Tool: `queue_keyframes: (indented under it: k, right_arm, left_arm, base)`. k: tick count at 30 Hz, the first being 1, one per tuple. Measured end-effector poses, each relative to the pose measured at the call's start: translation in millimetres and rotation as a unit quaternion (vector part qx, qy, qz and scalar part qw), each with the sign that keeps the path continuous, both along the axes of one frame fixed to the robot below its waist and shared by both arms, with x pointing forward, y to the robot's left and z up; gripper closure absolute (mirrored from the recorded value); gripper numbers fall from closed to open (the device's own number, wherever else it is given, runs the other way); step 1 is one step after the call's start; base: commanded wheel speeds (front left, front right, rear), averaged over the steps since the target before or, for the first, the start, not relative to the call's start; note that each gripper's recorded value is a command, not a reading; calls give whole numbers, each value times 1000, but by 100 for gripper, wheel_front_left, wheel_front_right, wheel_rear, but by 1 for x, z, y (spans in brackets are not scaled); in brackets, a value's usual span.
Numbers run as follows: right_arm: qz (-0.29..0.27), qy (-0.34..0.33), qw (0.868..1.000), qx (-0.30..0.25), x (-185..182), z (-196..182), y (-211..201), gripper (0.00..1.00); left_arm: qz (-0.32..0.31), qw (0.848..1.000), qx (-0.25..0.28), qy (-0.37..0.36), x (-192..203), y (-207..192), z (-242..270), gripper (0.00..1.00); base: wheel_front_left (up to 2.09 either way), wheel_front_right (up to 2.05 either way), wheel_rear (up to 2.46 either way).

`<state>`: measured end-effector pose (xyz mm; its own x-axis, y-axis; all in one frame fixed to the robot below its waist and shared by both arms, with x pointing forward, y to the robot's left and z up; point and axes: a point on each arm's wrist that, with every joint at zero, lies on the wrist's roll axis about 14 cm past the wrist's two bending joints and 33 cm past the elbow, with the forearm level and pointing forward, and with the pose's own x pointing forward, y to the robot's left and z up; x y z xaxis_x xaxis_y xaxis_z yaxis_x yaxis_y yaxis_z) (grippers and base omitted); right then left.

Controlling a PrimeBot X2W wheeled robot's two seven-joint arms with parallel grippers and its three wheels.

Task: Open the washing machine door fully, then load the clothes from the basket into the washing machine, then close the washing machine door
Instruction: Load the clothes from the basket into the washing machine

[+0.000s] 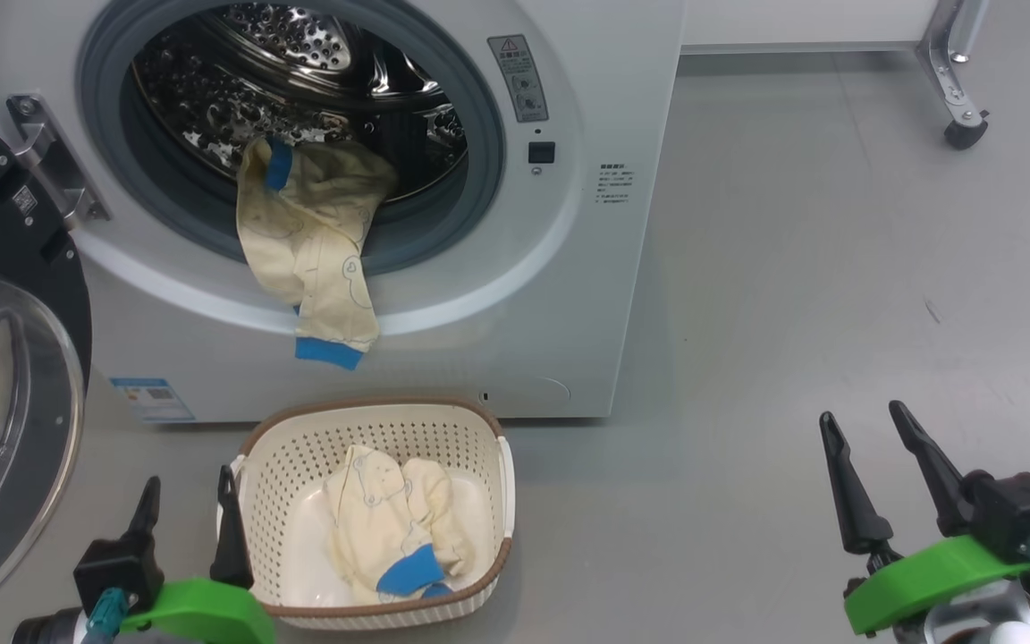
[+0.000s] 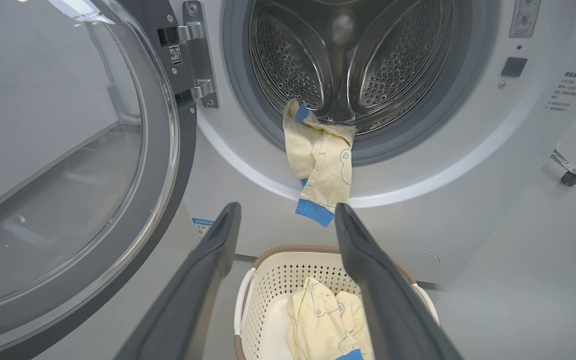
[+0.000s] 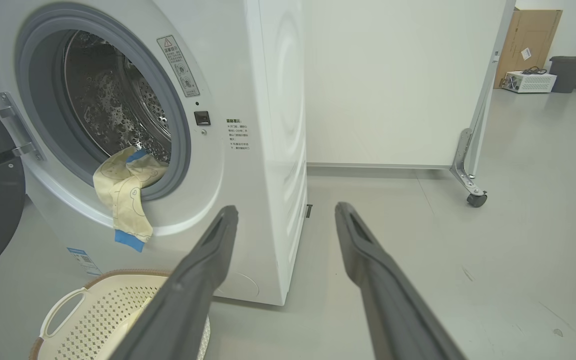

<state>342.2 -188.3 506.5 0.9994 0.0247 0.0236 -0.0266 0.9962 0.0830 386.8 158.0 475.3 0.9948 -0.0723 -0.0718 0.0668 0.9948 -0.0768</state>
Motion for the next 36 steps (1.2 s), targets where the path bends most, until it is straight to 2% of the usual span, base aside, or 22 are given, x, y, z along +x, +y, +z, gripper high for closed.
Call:
queue_keyframes:
  k: [11, 24, 36]
  right_arm:
    - [0, 13, 1000, 0, 3, -8, 0, 0]
    - [-15, 27, 1000, 6, 30, -24, -9, 0]
    - [-41, 48, 998, 13, 52, -50, -26, 0]
  left_arm:
    - [-24, 999, -6, 35, 14, -7, -17, 0]
    - [-68, 995, -6, 72, 95, -19, -38, 0]
    - [-119, 987, -3, 103, 172, -55, -68, 0]
  base:
    - [0, 0, 0]
    - [0, 0, 0]
    - [0, 0, 0]
